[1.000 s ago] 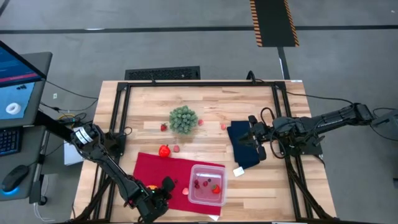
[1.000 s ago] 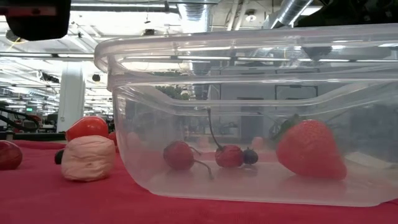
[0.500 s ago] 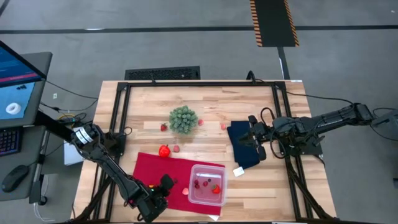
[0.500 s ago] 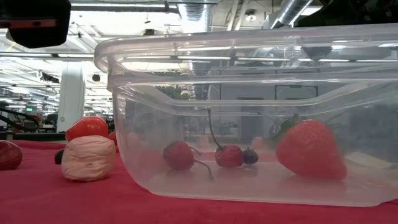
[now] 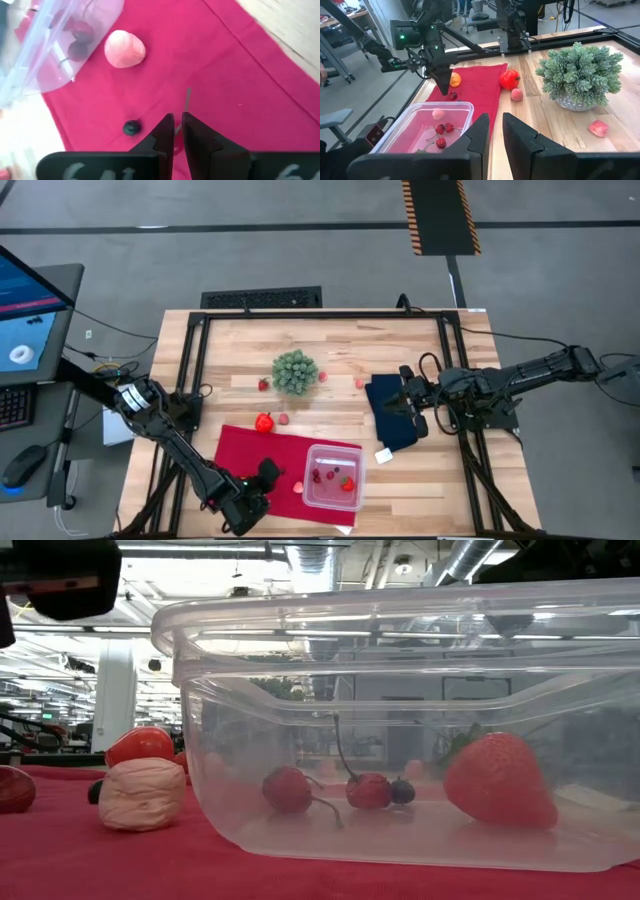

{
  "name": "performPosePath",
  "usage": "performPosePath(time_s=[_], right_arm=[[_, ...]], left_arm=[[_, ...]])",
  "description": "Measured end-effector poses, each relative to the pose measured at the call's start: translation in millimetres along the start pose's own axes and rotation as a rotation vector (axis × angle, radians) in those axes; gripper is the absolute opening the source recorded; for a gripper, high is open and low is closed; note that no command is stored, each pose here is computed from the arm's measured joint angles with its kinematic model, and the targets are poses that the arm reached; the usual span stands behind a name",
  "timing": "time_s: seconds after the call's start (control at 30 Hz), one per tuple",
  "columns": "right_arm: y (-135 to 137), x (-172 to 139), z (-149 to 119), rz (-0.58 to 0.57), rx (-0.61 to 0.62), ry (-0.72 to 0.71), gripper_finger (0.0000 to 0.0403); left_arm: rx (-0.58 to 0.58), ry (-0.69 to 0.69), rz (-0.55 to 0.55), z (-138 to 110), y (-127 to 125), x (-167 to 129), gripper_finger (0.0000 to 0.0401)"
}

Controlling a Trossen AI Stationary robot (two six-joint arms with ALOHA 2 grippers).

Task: Pick and placing Produce into tupperware
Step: Put the cherry into the transparent bin

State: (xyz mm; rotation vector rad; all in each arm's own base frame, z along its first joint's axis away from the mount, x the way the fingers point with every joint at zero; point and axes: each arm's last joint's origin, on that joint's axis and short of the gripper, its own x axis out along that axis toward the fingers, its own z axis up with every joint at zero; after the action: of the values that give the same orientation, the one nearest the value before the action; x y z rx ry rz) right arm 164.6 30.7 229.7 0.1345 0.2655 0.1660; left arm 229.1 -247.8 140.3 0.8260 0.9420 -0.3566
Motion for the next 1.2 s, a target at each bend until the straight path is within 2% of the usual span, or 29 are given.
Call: performPosePath(time_s=[0.3, 0.8, 1.03, 1.2], right_arm=[[0.0, 0.1, -0.1, 0.000, 0.000, 0.001, 0.0077], [0.0, 0.1, -0.2, 0.000, 0.000, 0.002, 0.0077], [0.0, 0.1, -0.2, 0.000, 0.000, 0.002, 0.0077], [0.0, 0.0, -0.2, 0.000, 0.000, 0.002, 0.0077]], left_arm=[[-0.012, -0.005, -0.048, 0.2, -1.8, -0.2, 0.0029], [-0.014, -0.034, -0.033, 3.3, 0.0, 0.5, 0.0029], [-0.035, -0.027, -0.031, 2.7, 2.9, 2.0, 0.0029], [-0.103, -0.015, -0.057, -0.7, 7.3, 6.9, 0.0029]])
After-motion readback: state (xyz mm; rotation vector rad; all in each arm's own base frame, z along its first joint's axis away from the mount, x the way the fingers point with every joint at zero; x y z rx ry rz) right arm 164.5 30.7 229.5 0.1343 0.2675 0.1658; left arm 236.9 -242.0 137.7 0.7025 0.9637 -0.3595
